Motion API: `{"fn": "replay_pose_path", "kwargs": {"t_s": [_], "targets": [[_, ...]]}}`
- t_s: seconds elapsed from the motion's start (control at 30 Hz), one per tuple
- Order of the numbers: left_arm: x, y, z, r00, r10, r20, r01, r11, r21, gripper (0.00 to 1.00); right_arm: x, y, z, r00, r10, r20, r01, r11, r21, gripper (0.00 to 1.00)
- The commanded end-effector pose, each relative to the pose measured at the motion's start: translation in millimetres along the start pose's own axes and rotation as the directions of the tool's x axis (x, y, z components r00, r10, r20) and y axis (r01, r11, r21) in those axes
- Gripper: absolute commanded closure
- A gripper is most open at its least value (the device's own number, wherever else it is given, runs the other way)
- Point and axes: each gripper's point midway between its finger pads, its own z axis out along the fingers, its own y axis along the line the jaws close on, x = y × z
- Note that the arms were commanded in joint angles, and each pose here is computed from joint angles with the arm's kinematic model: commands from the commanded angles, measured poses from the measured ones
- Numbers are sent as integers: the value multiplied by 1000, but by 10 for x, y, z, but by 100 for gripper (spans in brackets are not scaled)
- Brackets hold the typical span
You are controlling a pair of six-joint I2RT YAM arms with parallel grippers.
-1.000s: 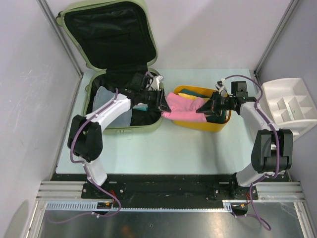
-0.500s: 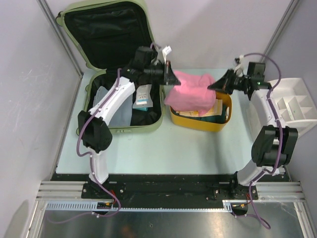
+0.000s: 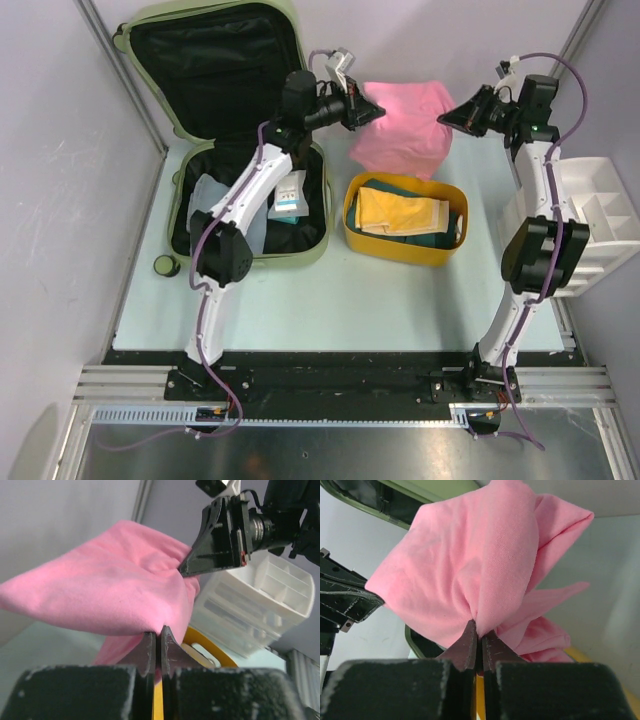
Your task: Open, take out, and arrange the luggage
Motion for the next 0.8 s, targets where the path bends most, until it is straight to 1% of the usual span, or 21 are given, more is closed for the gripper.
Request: {"fn": "replay_pose_path", "kwargs": {"t_s": [0.0,0.03,0.07,0.1,0.13,0.27,0.3,0.33,0.37,0.4,0.43,0.47,0.5,0.53,0.6,0.63,0.67,0.7,0.73,0.77], "targets": [[-512,17,130,941,189,281,-200,980,12,100,-480,42,-17,982,-138,129,140,990,-1,100],[-524,53,204,929,211,303,-226,974,14,100,-498,-88,22,984,-123,128,124,992,6,100],[-549,53,225,921,231,315,-248,969,13,100,-598,-56,9,978,-146,146,147,989,2,100],[-613,50,233,905,254,341,-271,963,3,100,-618,-73,27,977,-154,148,156,988,0,100],[-587,52,261,901,264,344,-281,960,1,100,-631,-131,52,976,-156,149,157,988,5,100],[-357,129,354,913,265,311,-284,959,15,100,-619,-202,57,974,-179,140,179,984,12,100],[-244,168,371,923,256,288,-273,962,21,100,-505,-294,75,981,-161,112,160,987,18,100],[-163,175,379,929,251,270,-270,962,35,100,-465,-301,60,978,-178,104,177,984,22,100],[-181,138,352,931,249,268,-269,962,39,100,-419,-320,42,980,-176,95,174,984,27,100],[-40,178,358,945,227,237,-244,969,45,100,-342,-351,45,983,-166,79,164,986,29,100],[-3,156,338,949,219,226,-237,970,55,100,-208,-438,42,987,-150,52,148,988,36,100],[78,98,321,958,205,202,-226,970,87,100,-155,-345,-19,988,-152,42,151,988,32,100],[158,48,254,967,185,174,-204,974,98,100,-96,-344,-49,989,-146,32,145,989,34,100],[237,32,220,973,170,152,-188,977,106,100,76,-412,-67,993,-116,5,115,992,42,100],[465,-68,99,987,132,90,-143,980,135,100,187,-282,-193,994,-111,-9,112,993,44,100],[549,-107,62,990,122,69,-131,981,144,100,293,-298,-220,995,-95,-24,96,994,49,100],[611,-151,6,992,116,51,-123,980,155,100,498,-390,-242,997,-56,-58,60,996,66,100],[833,-112,-43,996,86,7,-86,985,148,100,539,-300,-316,997,-61,-56,65,996,68,100],[797,-197,-111,996,90,8,-90,984,154,100,605,-290,-344,997,-52,-65,56,996,70,100],[854,-214,-145,997,82,-5,-80,984,158,100,742,-317,-375,996,-20,-85,27,996,80,100]]}}
